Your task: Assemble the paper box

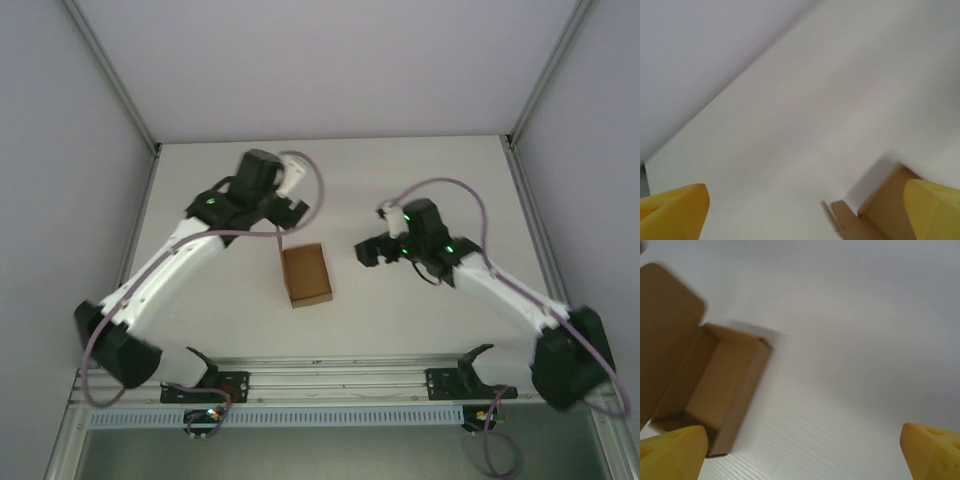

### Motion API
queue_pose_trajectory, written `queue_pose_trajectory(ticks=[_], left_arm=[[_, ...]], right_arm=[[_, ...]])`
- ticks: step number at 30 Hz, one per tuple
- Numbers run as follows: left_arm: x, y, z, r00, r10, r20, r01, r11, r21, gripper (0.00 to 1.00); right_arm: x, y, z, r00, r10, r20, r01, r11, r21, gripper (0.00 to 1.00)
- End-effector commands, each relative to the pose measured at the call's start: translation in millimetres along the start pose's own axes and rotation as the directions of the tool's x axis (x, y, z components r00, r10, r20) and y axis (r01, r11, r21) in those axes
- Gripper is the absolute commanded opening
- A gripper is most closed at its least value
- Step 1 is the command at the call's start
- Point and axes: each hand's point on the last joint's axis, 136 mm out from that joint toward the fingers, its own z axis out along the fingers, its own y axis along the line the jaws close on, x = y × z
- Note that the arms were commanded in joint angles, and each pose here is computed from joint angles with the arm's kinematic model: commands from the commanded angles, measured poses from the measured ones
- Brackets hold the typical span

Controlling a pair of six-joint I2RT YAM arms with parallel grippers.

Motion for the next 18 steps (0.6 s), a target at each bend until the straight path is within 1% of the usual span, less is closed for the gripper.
queue_pose_trajectory(ticks=[1, 2, 4, 5, 7, 8, 10, 11, 13, 14, 15, 16, 17, 18], left_arm=[[46, 48, -6, 0.87, -0.491, 0.04, 0.493, 0.869, -0.051, 1.0], [66, 60, -7, 0.824, -0.564, 0.045, 0.566, 0.821, -0.073, 1.0], [115, 76, -8, 0.716, -0.697, 0.027, 0.693, 0.706, -0.144, 1.0], [140, 78, -8, 0.661, -0.751, 0.011, 0.741, 0.65, -0.17, 1.0], [178, 70, -5, 0.576, -0.817, -0.011, 0.803, 0.569, -0.179, 1.0], [195, 65, -4, 0.541, -0.841, -0.022, 0.825, 0.536, -0.177, 1.0], [219, 59, -4, 0.496, -0.867, -0.033, 0.85, 0.493, -0.186, 1.0], [229, 57, -5, 0.482, -0.875, -0.036, 0.855, 0.479, -0.197, 1.0], [236, 56, -9, 0.476, -0.879, -0.038, 0.858, 0.473, -0.202, 1.0], [238, 57, -11, 0.472, -0.881, -0.033, 0.859, 0.467, -0.211, 1.0], [237, 58, -12, 0.474, -0.88, -0.03, 0.858, 0.469, -0.21, 1.0], [235, 58, -12, 0.476, -0.879, -0.025, 0.859, 0.471, -0.202, 1.0], [234, 58, -12, 0.473, -0.881, -0.022, 0.861, 0.468, -0.198, 1.0], [232, 58, -11, 0.472, -0.882, -0.021, 0.863, 0.466, -0.194, 1.0]], right_arm=[[-4, 50, 44, 0.954, -0.292, -0.073, 0.266, 0.932, -0.246, 0.98], [-4, 58, 58, 0.935, -0.343, -0.092, 0.304, 0.907, -0.292, 0.97], [-7, 67, 86, 0.898, -0.42, -0.129, 0.355, 0.867, -0.35, 0.93], [-6, 70, 97, 0.873, -0.467, -0.141, 0.385, 0.838, -0.387, 0.92], [-1, 75, 115, 0.822, -0.552, -0.138, 0.441, 0.771, -0.46, 0.9], [3, 74, 126, 0.805, -0.574, -0.152, 0.446, 0.753, -0.485, 0.88], [9, 74, 140, 0.785, -0.592, -0.18, 0.433, 0.733, -0.524, 0.84], [13, 77, 144, 0.782, -0.592, -0.194, 0.411, 0.724, -0.554, 0.81], [20, 81, 150, 0.778, -0.591, -0.214, 0.378, 0.711, -0.593, 0.78], [24, 81, 155, 0.771, -0.594, -0.228, 0.38, 0.717, -0.585, 0.77], [27, 79, 162, 0.761, -0.602, -0.24, 0.394, 0.725, -0.565, 0.73], [29, 76, 168, 0.75, -0.611, -0.252, 0.416, 0.732, -0.54, 0.68], [28, 73, 174, 0.751, -0.606, -0.261, 0.424, 0.747, -0.512, 0.58], [26, 71, 178, 0.763, -0.59, -0.265, 0.424, 0.766, -0.483, 0.43]])
